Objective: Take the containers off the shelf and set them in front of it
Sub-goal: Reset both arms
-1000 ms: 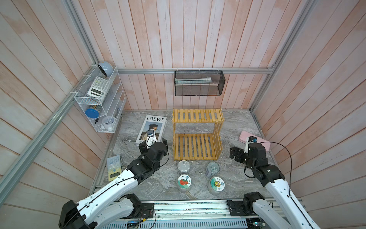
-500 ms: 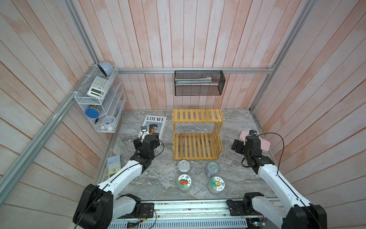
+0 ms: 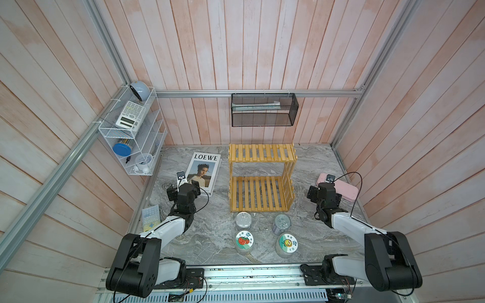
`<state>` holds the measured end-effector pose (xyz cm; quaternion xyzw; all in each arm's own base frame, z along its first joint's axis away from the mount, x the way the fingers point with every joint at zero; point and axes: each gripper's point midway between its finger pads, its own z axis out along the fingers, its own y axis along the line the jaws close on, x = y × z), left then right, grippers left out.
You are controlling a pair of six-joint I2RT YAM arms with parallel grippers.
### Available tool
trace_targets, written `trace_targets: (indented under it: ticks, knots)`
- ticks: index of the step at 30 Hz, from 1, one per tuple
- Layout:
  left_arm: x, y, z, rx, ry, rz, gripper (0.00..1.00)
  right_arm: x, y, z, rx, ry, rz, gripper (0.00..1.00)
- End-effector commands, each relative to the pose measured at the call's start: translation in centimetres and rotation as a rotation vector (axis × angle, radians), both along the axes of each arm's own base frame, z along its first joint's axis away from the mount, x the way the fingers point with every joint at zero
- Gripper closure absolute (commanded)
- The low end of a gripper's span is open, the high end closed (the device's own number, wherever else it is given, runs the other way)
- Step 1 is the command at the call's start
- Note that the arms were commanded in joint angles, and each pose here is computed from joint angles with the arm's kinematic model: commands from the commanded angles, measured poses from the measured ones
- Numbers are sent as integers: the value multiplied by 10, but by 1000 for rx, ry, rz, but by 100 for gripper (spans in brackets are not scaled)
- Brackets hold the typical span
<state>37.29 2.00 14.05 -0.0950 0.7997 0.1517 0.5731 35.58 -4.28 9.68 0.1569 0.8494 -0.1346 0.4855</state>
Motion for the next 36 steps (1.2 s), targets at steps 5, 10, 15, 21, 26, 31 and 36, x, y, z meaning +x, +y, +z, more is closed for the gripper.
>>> trace_targets:
  ticks: [5, 10, 15, 21, 26, 31, 36]
  knots:
    - [12, 4, -3, 5, -121, -35, 0, 22, -4, 24, -86, -147, 5, 2]
    - [7, 7, -9, -8, -160, -29, 0, 18, 2, 17, -87, -192, 48, 2]
    - [5, 13, -18, -46, -162, -25, 0, 18, 10, 18, -99, -275, 102, 2]
    - [7, 15, -19, -47, -183, -23, 0, 15, 19, 5, -96, -281, 167, 2]
    - [8, 22, -20, -44, -170, 22, 0, 13, 26, 10, -130, -325, 186, 2]
    - [10, 25, -22, -44, -150, 41, 0, 18, 24, 9, -125, -301, 171, 2]
    - [11, 26, -22, -45, -148, 54, 0, 19, 22, 8, -122, -290, 163, 2]
